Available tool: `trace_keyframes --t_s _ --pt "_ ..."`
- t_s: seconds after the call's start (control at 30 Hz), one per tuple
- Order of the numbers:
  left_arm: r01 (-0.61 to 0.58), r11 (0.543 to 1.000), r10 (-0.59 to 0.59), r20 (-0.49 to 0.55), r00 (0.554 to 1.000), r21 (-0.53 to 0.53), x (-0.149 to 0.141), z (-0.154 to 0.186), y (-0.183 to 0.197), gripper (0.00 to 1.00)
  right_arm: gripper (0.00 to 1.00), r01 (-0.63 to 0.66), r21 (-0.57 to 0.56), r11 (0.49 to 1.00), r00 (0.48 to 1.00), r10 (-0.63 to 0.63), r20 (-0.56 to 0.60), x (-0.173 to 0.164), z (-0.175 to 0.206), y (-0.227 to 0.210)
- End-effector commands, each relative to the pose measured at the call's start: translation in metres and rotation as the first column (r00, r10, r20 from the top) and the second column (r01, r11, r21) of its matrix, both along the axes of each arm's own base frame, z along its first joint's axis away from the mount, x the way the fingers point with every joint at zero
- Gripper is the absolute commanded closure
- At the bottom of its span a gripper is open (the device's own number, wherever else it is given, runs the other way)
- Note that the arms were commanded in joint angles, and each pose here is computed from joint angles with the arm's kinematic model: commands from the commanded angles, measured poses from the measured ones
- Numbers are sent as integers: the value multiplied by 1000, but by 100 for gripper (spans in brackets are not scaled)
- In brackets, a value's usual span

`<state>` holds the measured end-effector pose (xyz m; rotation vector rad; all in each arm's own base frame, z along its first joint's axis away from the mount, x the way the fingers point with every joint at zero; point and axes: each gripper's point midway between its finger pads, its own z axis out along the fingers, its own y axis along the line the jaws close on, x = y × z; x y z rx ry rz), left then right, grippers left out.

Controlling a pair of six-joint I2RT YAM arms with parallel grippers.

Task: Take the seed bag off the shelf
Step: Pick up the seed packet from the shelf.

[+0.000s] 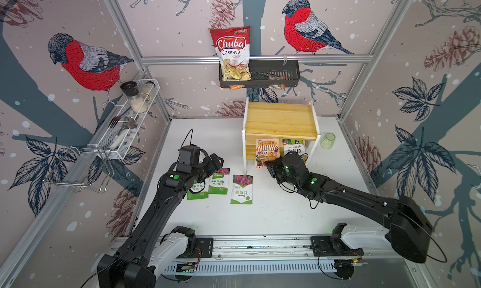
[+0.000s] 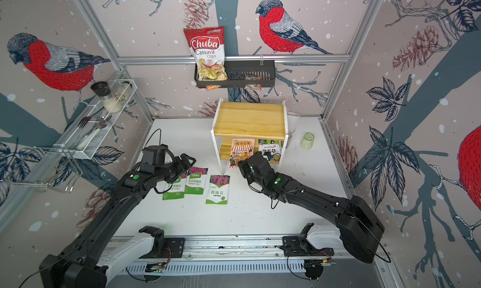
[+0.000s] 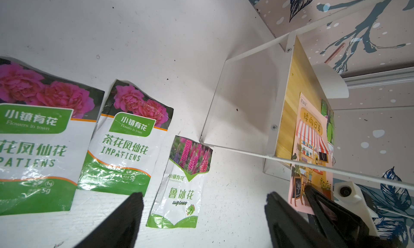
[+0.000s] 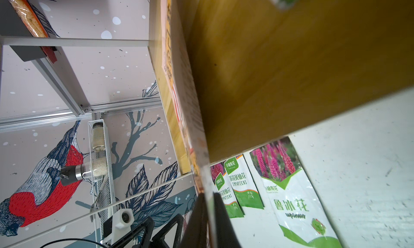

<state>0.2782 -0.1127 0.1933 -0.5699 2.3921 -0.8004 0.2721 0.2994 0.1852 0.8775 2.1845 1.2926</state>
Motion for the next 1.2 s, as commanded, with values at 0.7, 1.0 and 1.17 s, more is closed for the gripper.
trace_keyframes --t_s 0.7,1.0,1.17 --pt "-6 1000 6 46 999 -6 0 14 2 11 100 -190 128 973 946 146 291 8 84 39" --pt "-8 1000 8 44 999 -1 -1 14 3 11 100 -195 116 974 951 160 263 -35 76 15" --pt "-5 1000 5 37 999 2 1 10 2 11 100 -231 121 965 954 201 223 -72 49 4"
